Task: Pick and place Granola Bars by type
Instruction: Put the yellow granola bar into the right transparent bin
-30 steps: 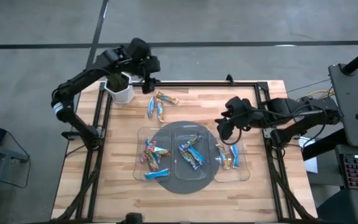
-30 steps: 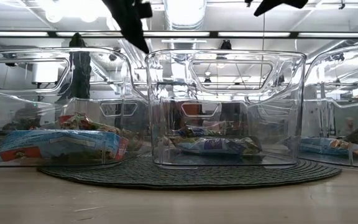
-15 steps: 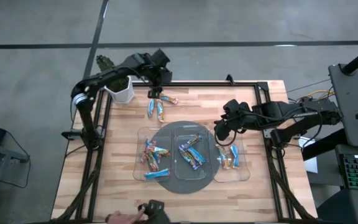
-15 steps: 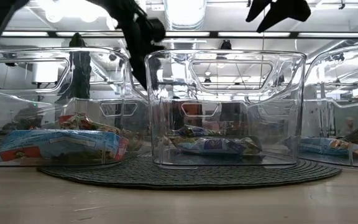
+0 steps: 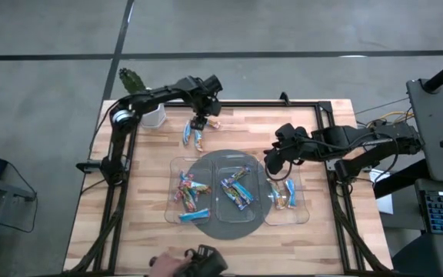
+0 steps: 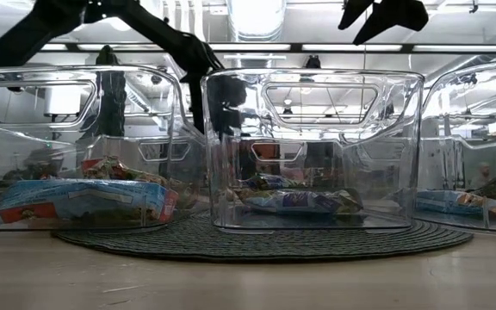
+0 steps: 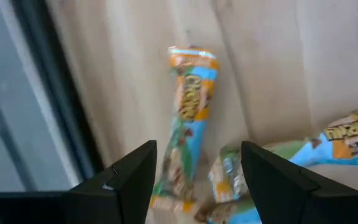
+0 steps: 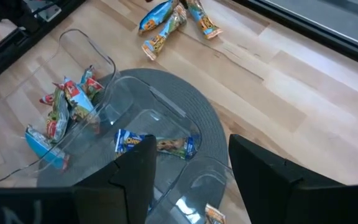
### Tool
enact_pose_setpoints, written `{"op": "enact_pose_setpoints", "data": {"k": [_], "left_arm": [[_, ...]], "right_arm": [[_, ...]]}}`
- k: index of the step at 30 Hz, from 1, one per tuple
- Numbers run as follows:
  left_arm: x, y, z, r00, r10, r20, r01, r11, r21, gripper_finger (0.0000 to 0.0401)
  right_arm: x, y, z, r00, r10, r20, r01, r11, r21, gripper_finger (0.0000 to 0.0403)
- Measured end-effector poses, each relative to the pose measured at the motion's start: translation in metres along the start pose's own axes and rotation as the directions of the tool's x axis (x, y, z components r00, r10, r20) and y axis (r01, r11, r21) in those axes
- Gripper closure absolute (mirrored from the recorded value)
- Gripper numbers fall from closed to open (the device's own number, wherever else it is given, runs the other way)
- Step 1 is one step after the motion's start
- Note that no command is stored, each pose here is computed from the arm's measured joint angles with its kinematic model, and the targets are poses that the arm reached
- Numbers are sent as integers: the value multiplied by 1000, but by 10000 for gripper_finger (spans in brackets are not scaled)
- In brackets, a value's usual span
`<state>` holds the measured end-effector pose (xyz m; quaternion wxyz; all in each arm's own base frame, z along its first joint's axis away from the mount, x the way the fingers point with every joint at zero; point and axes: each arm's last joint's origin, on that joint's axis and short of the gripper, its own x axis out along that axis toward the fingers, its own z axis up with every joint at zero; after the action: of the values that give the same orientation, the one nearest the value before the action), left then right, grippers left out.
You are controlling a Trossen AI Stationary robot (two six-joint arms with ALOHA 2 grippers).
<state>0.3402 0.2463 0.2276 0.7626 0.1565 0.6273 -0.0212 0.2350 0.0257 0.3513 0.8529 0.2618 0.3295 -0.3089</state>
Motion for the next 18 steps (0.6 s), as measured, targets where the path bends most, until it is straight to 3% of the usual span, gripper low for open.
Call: {"op": "enact_pose_setpoints", "data": {"k": [9,14,18], "left_arm": [[28,4,5,1000,-14,21,13,999,35,185],[37,6,7,1000,-5,28,4,1000,31,185],[44,6,7,1000,-18,21,17,999,28,185]], "right_arm": [[0,0,0,1000,7,-8,-7,1000,-13,211],[-2,3,-1,993,78,-83,-85,993,-80,211],[-12,-1,1,992,111,-67,-117,988,-101,211]]}}
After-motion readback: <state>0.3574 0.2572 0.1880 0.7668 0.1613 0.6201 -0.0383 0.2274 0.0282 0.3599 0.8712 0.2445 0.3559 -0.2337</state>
